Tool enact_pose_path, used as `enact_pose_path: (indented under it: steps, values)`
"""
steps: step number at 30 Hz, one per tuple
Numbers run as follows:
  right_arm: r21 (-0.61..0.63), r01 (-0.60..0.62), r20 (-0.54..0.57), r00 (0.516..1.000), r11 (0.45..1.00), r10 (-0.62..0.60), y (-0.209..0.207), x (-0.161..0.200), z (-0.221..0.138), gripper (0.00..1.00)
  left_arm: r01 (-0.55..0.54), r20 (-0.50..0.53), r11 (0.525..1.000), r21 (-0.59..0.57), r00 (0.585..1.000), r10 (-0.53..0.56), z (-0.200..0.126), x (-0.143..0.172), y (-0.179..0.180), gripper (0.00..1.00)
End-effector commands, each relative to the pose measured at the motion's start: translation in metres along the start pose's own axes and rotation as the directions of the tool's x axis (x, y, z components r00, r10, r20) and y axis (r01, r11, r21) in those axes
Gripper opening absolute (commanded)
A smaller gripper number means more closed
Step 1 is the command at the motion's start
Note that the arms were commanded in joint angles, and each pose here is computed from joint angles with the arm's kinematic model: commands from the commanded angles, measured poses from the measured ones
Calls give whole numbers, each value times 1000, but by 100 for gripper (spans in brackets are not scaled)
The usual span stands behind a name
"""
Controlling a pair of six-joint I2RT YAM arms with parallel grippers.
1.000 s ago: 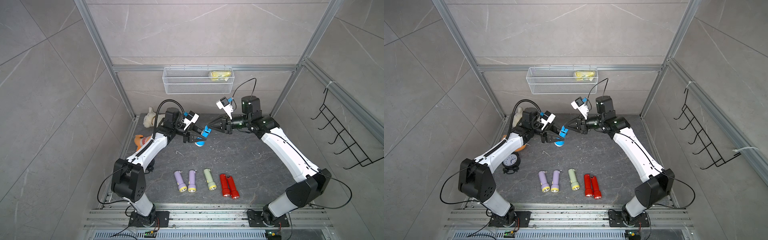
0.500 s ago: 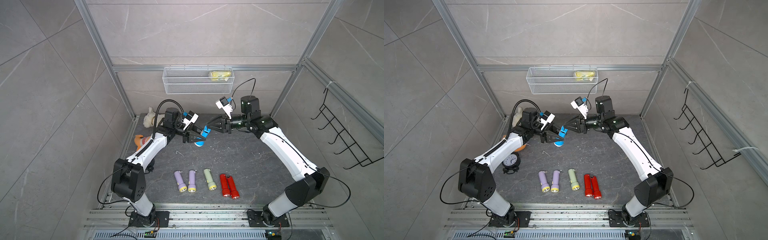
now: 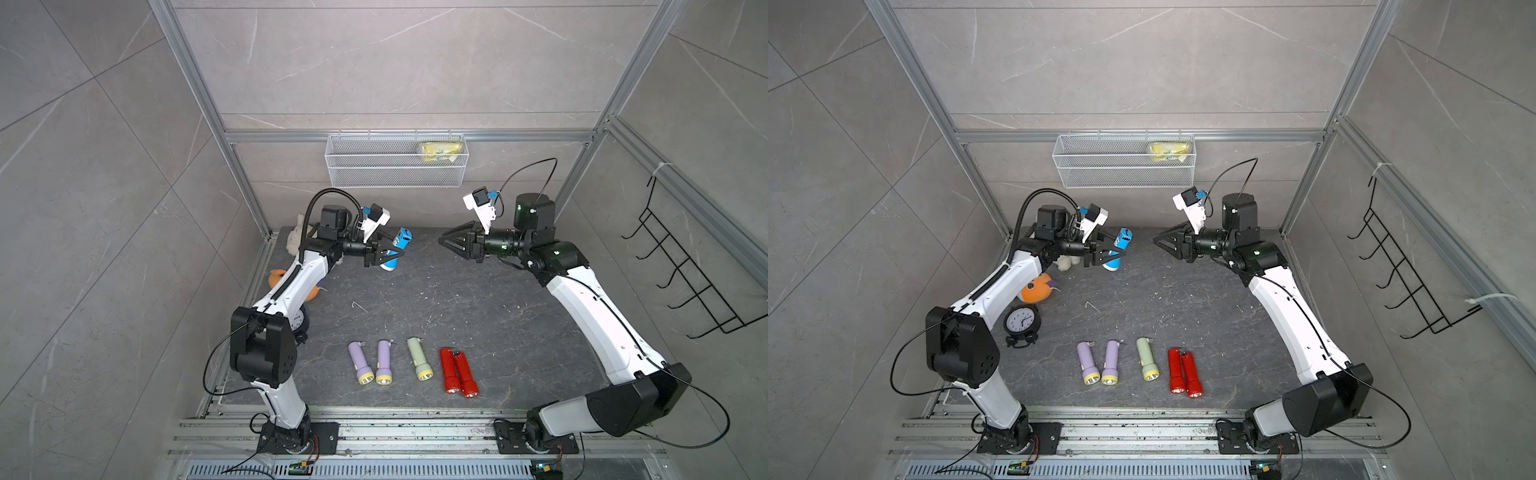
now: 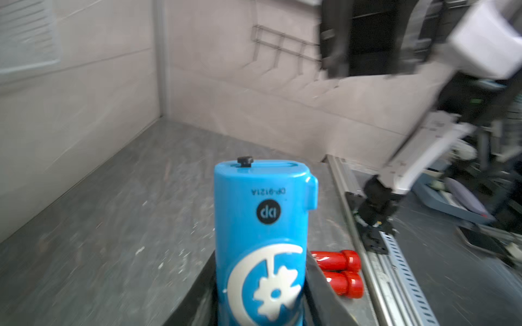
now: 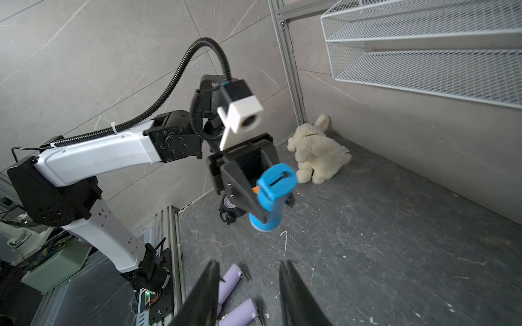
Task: Close the plug at the bottom of the flashlight
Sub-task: Close the plug of the flashlight, then place the flashlight at the center of the board.
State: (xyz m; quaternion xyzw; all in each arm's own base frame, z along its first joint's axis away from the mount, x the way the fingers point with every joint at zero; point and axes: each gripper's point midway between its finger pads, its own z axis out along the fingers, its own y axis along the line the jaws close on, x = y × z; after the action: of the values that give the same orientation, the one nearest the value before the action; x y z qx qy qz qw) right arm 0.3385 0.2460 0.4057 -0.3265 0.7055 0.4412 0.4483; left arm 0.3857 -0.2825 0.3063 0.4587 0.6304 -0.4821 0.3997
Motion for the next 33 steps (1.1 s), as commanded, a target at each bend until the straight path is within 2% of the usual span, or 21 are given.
enact_pose_path:
  steps: [1, 3, 7, 10, 11, 15, 17, 20, 23, 32, 33]
  values:
    - [42, -24, 34, 999, 999, 23, -7, -2, 1, 38, 198, -107, 943, -269, 966, -234, 2, 38, 56, 0]
    - [36, -44, 29, 999, 998, 43, -8, 3, 2, 38, 269, -111, 910, -316, 942, -317, 3, 47, 69, 0]
    - [35, -66, 30, 997, 997, 65, -11, 11, 4, 38, 422, -123, 787, -450, 844, -523, 5, 84, 97, 0]
    - [20, -83, 42, 996, 996, 82, -12, 13, 6, 38, 476, -151, 704, -527, 763, -629, 9, 126, 105, 0]
    - [14, -89, 45, 995, 996, 89, -12, 13, 7, 38, 494, -142, 657, -569, 728, -670, 9, 142, 109, 0]
    - [-9, -111, 50, 993, 994, 111, -12, 16, 9, 38, 527, -124, 531, -664, 622, -773, 5, 192, 116, 0]
    - [-31, -117, 50, 992, 993, 118, -9, 17, 10, 38, 522, -101, 485, -702, 601, -793, 0, 205, 117, 0]
    - [-47, -125, 54, 990, 991, 127, -7, 18, 11, 38, 500, 16, 328, -801, 566, -824, -19, 228, 128, 0]
    - [-53, -126, 61, 990, 991, 130, -7, 20, 11, 38, 463, 86, 199, -864, 525, -847, -33, 250, 137, 0]
    - [-59, -132, 57, 989, 989, 135, -7, 25, 12, 38, 391, 145, 76, -917, 505, -851, -50, 276, 149, 0]
    - [-56, -134, 56, 989, 989, 137, -8, 25, 12, 38, 386, 143, 75, -920, 507, -850, -51, 276, 149, 73]
